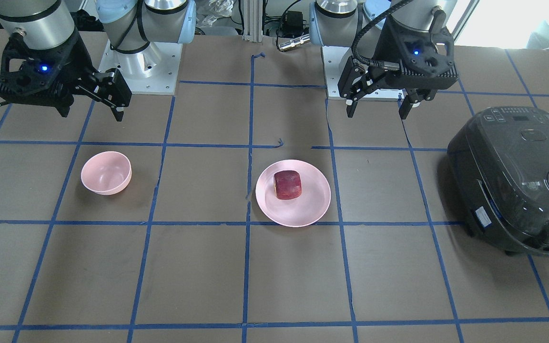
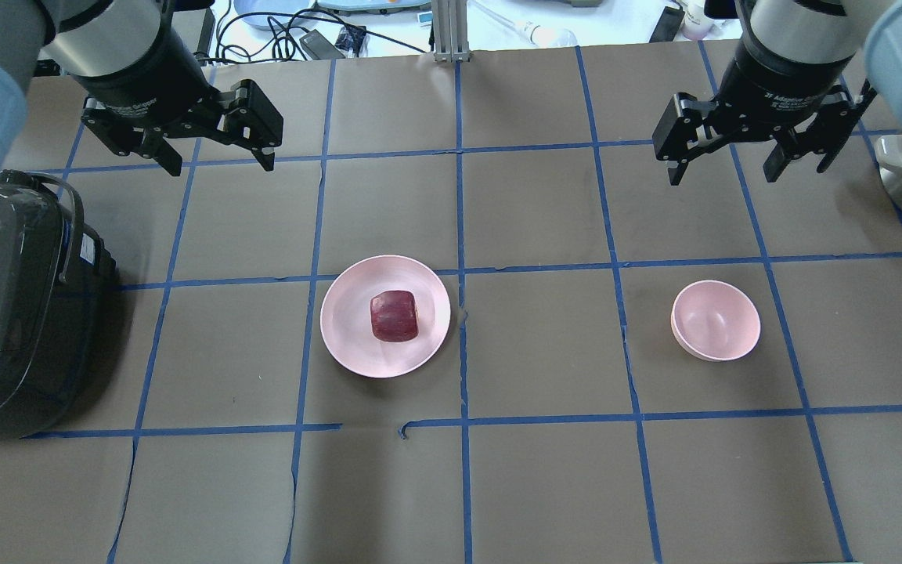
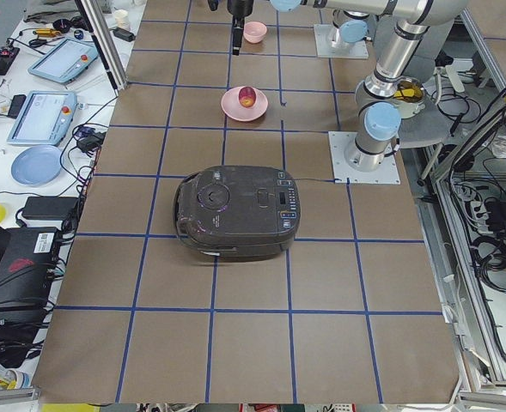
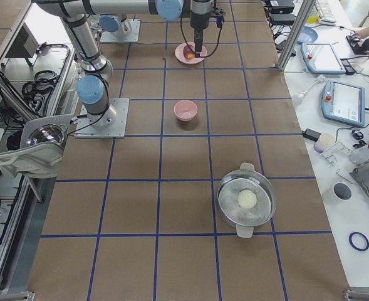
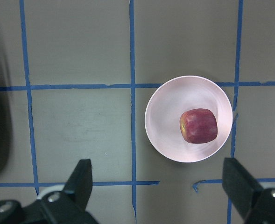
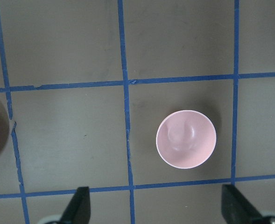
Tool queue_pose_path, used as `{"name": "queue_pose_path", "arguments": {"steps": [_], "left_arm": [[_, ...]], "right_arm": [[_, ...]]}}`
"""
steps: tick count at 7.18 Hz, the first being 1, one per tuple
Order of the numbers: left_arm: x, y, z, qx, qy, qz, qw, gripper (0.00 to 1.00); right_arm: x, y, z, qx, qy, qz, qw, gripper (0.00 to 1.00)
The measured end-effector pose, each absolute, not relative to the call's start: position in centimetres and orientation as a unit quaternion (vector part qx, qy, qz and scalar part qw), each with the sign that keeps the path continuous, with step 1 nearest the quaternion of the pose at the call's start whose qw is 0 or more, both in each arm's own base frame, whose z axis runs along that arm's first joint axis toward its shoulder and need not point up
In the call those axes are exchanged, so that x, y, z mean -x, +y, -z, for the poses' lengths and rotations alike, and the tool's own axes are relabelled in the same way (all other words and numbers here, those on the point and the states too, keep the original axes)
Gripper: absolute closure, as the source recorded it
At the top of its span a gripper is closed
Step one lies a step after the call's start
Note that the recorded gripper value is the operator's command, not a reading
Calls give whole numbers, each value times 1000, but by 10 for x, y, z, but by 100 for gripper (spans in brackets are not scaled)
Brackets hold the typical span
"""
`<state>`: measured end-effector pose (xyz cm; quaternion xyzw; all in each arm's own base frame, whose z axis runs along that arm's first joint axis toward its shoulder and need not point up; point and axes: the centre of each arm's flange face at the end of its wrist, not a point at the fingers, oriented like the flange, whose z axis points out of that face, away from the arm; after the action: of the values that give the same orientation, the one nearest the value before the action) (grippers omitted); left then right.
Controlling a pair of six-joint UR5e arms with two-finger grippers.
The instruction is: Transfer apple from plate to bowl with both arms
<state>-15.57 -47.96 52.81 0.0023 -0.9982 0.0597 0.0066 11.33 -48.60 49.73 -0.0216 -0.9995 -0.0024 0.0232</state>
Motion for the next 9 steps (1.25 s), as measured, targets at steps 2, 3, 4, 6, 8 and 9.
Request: {"name": "queue_pose_path", "arguments": {"steps": [2,3,4,6,8,9], "left_arm": [[156,-479,-529,-2,-998,-60,6,0],[155,-479,-529,-3,-998,-61,7,0],[155,-479,-530,-3,-998,-62,8,0],[154,-478,-532,-4,-998,-63,8,0],[154,-478,-532,-4,-998,-64,8,0],[155,-478,-532,-4,-998,-64,8,0]], "right_arm": [[-113,-487,-496,22,-999,2,23,0],[-113,-487,-496,23,-999,3,22,0],[-113,-487,-495,25,-999,3,22,0],[-113,-488,-495,26,-999,3,23,0],[-113,-488,-495,26,-999,3,23,0],[-113,-488,-495,27,-999,3,22,0]]}}
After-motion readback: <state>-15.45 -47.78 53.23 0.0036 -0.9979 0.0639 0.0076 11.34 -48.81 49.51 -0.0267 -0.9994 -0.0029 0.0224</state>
